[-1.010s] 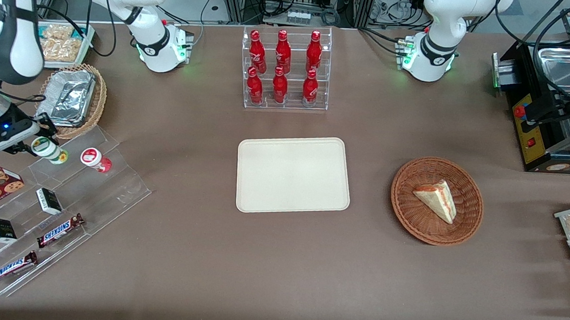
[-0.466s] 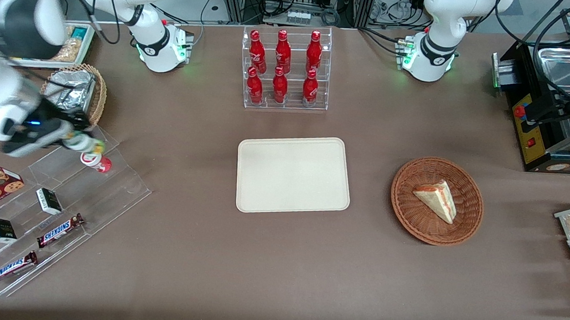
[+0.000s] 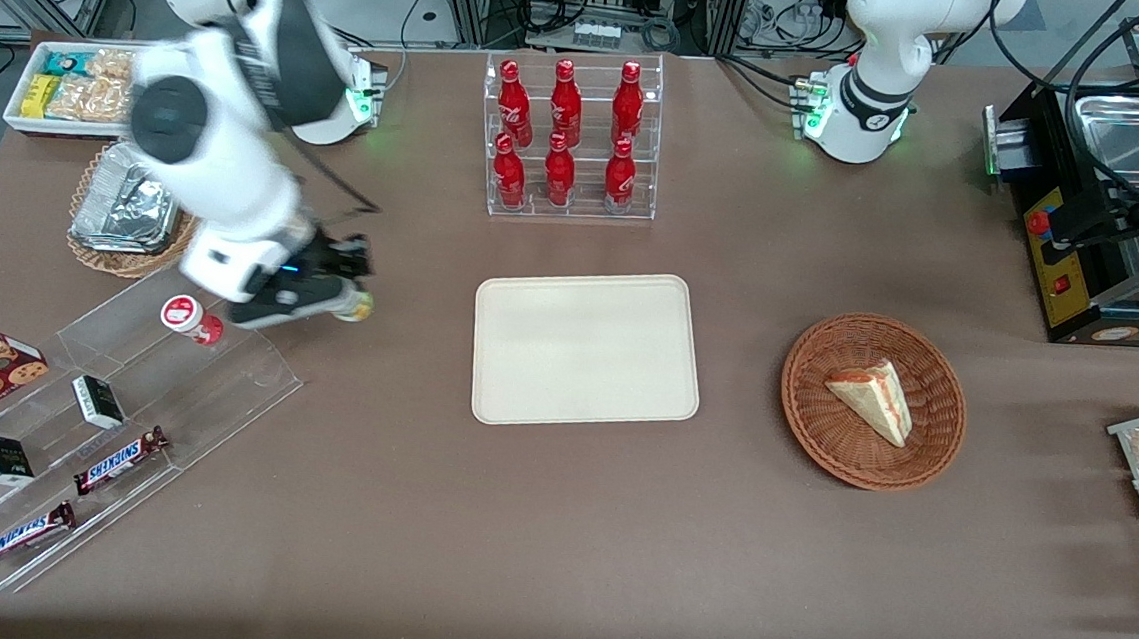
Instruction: Place green gum on tray
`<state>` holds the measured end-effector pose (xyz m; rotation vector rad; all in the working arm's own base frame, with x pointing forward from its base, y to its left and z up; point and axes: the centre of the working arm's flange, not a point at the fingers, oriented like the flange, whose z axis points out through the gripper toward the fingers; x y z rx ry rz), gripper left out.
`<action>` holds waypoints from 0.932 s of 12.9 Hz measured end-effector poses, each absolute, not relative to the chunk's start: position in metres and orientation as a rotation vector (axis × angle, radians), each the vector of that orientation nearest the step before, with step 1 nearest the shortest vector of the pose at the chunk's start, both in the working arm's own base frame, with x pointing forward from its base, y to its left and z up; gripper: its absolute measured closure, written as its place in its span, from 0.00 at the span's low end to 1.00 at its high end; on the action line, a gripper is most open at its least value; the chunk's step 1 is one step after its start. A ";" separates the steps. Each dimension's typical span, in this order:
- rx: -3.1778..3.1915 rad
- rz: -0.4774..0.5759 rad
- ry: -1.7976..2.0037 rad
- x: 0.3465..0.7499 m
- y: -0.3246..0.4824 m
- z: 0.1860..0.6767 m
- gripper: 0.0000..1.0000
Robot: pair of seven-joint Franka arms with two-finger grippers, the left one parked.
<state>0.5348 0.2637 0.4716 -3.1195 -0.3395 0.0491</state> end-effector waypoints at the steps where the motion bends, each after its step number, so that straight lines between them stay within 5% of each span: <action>1: -3.136 0.044 -0.253 0.535 0.303 0.459 0.41; 6: -3.104 -0.093 0.045 0.531 0.465 0.342 0.41; 12: -3.077 -0.079 0.080 0.516 0.504 0.261 0.41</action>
